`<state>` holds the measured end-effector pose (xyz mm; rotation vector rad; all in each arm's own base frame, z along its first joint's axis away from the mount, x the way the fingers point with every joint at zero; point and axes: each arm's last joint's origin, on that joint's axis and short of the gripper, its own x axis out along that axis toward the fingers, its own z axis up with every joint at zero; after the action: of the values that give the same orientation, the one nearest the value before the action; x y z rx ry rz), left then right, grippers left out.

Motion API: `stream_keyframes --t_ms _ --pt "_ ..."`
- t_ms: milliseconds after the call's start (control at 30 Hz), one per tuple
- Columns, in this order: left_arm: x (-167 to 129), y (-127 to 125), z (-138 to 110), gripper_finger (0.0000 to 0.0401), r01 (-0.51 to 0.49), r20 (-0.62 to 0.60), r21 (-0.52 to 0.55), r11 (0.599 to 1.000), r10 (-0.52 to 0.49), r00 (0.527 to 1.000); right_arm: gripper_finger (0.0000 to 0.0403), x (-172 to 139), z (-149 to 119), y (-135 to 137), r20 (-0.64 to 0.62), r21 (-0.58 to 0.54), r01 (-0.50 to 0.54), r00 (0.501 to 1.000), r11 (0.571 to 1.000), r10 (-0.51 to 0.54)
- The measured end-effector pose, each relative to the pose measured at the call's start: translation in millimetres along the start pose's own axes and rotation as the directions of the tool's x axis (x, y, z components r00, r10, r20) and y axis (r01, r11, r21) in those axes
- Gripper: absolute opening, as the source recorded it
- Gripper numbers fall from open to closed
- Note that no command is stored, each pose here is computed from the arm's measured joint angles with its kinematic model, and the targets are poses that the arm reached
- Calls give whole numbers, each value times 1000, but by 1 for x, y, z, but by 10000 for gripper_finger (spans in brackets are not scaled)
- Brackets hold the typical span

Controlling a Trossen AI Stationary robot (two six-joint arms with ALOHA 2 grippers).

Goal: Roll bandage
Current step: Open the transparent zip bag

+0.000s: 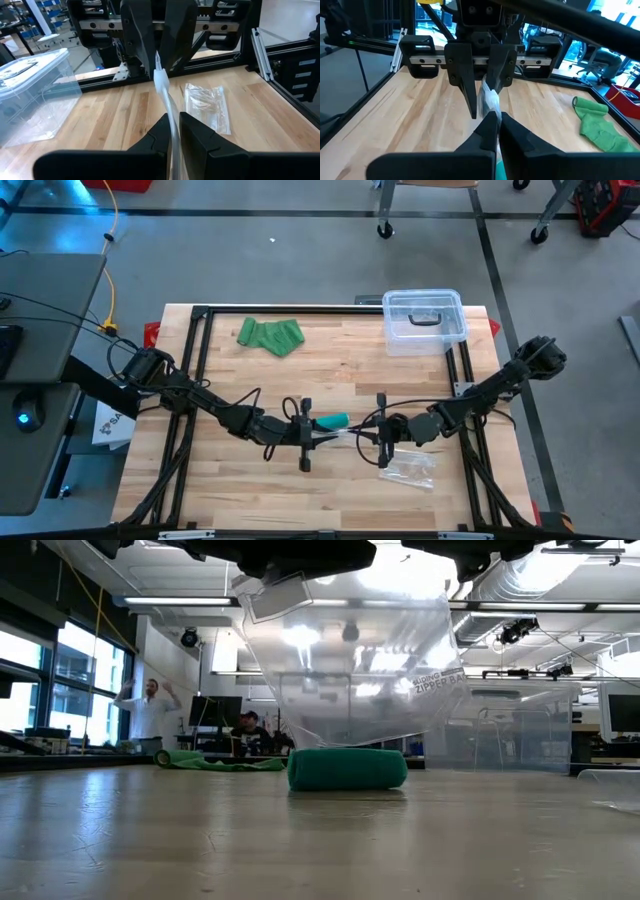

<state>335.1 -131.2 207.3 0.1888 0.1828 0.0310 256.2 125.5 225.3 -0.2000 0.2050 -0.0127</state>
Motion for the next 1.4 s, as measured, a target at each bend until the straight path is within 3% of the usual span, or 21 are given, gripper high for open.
stream_keyframes --t_ms 633,1167,1400 --pt "0 0 0 30 1 0 1 1000 -1 1000 0 0 0 0 0 -20 0 1000 1000 0" --pt "0 0 0 30 1 1 -1 1000 -1 1000 0 0 1 0 6 28 1 1000 1000 -2" --pt "0 0 1 30 -2 7 -80 997 2 1000 0 0 1 0 6 28 1 1000 1000 -1"
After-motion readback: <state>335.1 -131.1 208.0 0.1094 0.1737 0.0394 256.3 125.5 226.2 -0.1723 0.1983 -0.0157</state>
